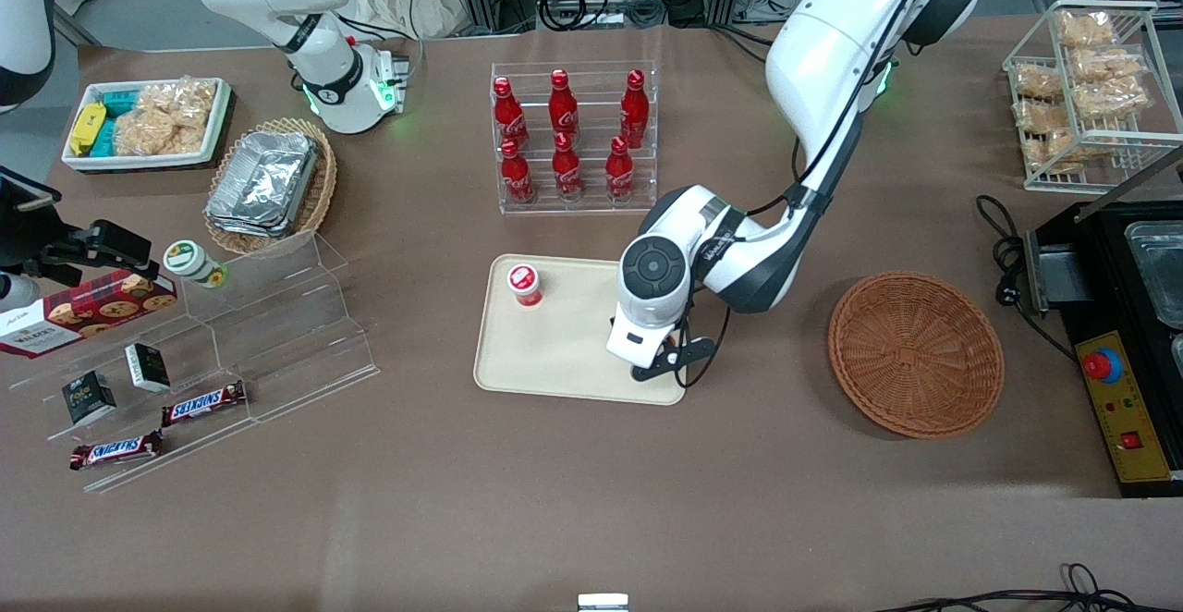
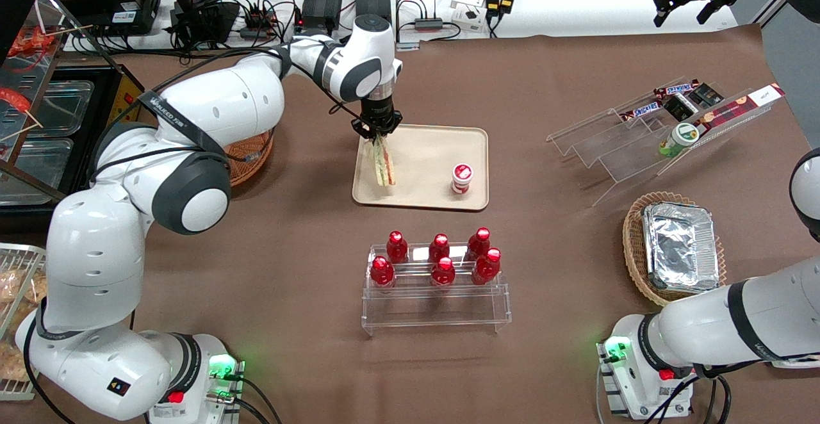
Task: Place sandwich from basket to tray
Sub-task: 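Lower the sandwich onto the tray and open the left gripper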
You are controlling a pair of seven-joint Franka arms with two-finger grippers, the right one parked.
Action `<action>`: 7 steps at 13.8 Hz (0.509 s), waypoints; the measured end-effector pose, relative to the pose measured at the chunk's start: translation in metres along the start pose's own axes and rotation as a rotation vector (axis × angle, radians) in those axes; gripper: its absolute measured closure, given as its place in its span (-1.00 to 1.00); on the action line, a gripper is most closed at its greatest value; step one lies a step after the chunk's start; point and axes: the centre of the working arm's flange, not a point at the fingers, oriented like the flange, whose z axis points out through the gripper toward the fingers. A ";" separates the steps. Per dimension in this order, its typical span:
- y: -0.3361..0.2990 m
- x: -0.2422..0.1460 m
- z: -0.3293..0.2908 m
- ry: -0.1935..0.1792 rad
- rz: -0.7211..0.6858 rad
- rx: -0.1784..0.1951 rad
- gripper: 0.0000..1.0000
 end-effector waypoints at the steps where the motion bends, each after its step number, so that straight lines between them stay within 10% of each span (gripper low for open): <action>1: 0.000 0.002 0.006 0.001 -0.002 -0.002 0.70; 4: 0.000 0.006 0.016 0.001 -0.007 -0.001 0.63; 7: 0.000 0.008 0.014 0.007 -0.017 -0.007 0.10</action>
